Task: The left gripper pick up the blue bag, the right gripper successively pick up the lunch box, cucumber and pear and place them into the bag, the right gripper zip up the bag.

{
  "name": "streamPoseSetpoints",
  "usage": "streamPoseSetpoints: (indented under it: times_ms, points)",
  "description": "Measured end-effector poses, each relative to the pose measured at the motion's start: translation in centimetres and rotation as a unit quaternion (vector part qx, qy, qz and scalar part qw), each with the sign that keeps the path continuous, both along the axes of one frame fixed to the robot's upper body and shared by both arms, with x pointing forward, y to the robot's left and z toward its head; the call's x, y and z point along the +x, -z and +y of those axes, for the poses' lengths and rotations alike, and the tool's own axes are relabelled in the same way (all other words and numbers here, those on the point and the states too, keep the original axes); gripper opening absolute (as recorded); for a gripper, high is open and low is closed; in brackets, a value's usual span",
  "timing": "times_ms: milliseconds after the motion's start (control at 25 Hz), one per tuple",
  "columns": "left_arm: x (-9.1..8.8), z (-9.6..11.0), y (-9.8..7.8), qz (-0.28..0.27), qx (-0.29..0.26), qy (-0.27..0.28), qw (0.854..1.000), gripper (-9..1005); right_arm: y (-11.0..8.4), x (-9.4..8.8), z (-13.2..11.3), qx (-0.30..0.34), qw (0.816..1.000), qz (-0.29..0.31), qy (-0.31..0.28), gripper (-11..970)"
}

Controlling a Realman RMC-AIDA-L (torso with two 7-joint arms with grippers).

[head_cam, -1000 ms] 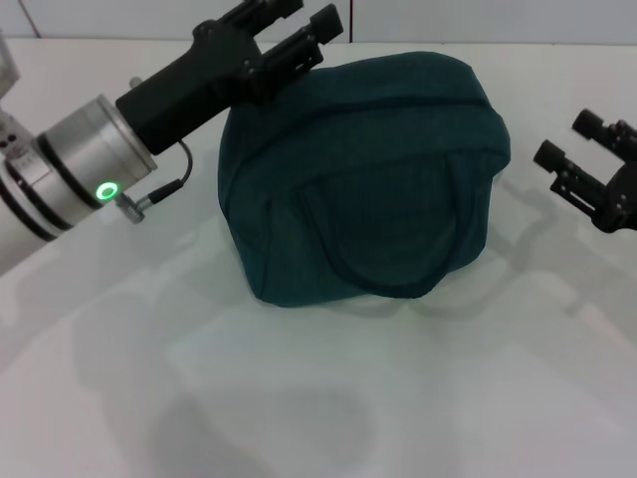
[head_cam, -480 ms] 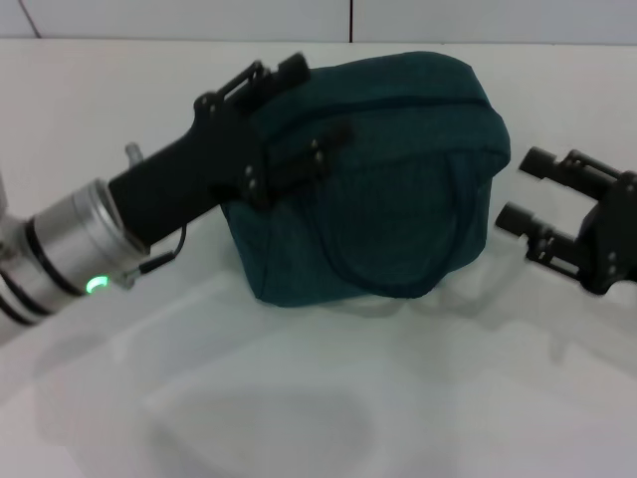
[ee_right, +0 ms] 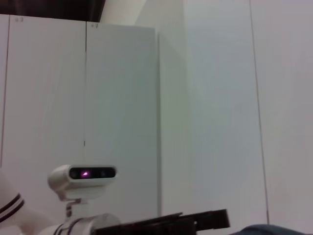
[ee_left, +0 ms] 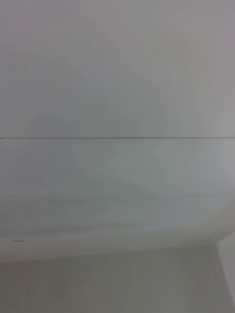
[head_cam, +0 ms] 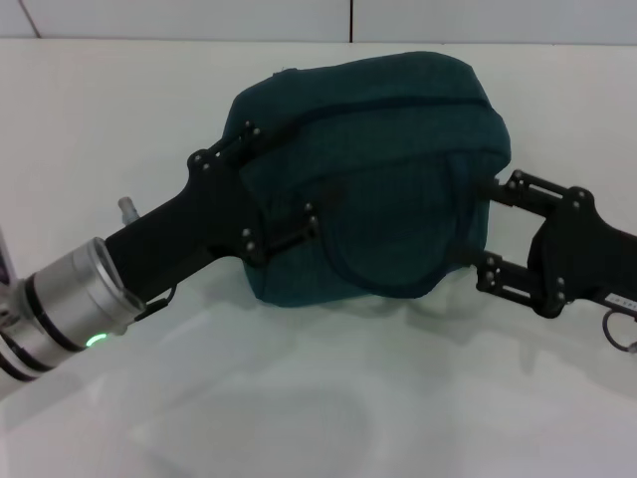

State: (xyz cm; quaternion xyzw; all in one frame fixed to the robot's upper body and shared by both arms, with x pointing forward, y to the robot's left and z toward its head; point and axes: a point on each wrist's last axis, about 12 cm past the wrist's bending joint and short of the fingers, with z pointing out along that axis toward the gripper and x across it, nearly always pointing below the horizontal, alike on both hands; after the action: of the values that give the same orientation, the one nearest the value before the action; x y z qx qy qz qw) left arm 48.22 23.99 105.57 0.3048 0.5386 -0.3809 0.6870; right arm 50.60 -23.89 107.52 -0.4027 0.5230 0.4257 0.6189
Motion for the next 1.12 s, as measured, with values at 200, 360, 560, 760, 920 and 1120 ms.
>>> streamPoseSetpoints:
  times_ms: [200, 360, 560, 760, 920, 1120]
  points:
    - [-0.2, 0.3, -0.2, -0.007, 0.001, 0.005, 1.000, 793, 0.2, -0.1, 0.0, 0.009, 1.000, 0.001, 0.015, 645]
    - [0.0, 0.2, -0.2, -0.010, 0.006, 0.010, 1.000, 792, 0.4, -0.4, 0.0, 0.008, 1.000, 0.004, 0.018, 645]
    - [-0.3, 0.3, -0.3, -0.036, 0.013, 0.007, 0.999, 792, 0.5, -0.7, -0.3, 0.011, 1.000, 0.006, 0.022, 645]
    - [-0.4, 0.2, -0.3, -0.040, 0.030, 0.031, 0.998, 792, 0.6, -0.7, -0.4, 0.009, 1.000, 0.006, 0.021, 645]
    - [-0.6, 0.4, -0.3, -0.043, 0.048, 0.052, 0.997, 793, 0.8, -1.0, -0.6, 0.011, 1.000, 0.010, 0.028, 645]
    - [-1.5, 1.0, 0.2, -0.047, 0.066, 0.055, 0.995, 788, 1.1, -1.5, 0.0, 0.029, 0.998, 0.009, 0.047, 645]
